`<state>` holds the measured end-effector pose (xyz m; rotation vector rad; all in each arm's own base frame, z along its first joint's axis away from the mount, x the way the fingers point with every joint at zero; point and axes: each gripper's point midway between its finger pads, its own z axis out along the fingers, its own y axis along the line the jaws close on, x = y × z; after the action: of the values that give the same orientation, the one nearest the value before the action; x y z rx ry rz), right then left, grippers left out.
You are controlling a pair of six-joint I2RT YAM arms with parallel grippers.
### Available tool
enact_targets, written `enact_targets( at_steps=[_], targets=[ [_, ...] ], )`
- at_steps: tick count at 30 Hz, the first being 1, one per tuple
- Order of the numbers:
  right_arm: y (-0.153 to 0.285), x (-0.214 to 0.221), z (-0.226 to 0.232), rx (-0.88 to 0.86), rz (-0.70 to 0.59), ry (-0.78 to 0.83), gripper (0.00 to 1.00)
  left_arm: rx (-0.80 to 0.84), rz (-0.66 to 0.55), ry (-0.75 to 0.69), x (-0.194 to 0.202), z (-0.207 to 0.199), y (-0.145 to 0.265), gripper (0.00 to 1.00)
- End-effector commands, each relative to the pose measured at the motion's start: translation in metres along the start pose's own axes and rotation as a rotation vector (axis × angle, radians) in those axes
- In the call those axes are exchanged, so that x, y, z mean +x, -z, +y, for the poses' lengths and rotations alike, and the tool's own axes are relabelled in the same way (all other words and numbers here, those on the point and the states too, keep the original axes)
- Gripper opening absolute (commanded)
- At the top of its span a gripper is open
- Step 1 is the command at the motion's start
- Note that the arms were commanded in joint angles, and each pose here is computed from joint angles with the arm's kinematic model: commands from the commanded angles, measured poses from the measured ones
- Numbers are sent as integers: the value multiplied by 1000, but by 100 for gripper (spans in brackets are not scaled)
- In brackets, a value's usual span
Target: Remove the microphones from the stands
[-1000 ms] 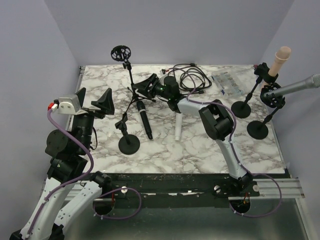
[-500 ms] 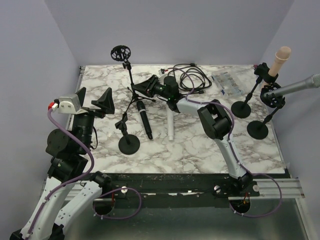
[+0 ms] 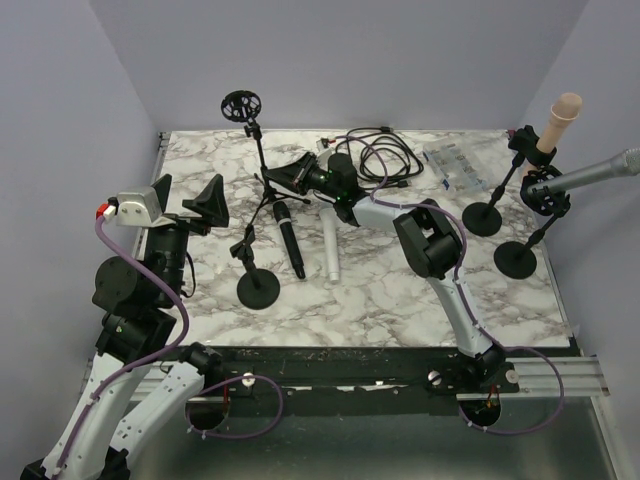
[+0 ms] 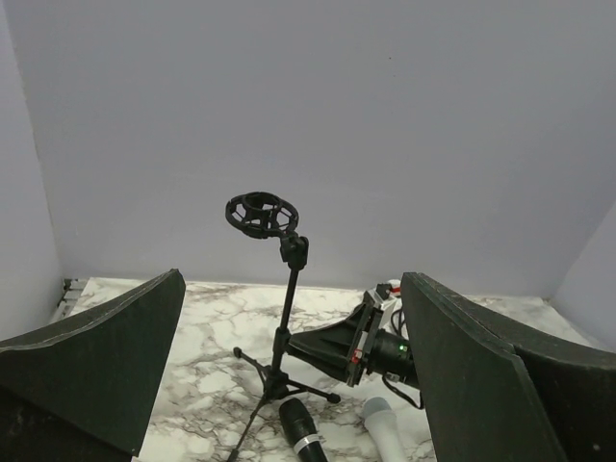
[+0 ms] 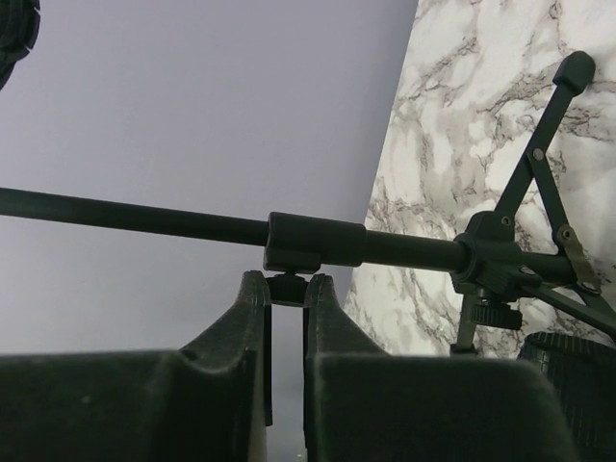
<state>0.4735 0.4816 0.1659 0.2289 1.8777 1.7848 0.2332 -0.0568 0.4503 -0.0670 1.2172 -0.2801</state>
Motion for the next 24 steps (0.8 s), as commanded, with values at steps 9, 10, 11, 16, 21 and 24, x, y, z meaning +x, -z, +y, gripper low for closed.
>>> enact_targets(
  at_steps=[9,10,11,16,21,24],
  targets=[
    [5,-3,-36,277,-58,343,1,-18,-11,9,0,3,-3,97],
    [7,-4,-37,316,-71,389,1,-18,-11,10,1,3,-3,97],
    [7,-5,-37,346,-80,444,1,-19,-10,10,1,3,-3,96],
    [16,-19,-35,528,-148,717,1,-22,-6,7,3,4,-4,96],
    [14,-16,-15,643,-183,1015,1,-26,-3,8,4,5,-4,96],
    [12,-13,-1,694,-204,1180,1,-31,1,7,6,6,-5,96]
  ],
)
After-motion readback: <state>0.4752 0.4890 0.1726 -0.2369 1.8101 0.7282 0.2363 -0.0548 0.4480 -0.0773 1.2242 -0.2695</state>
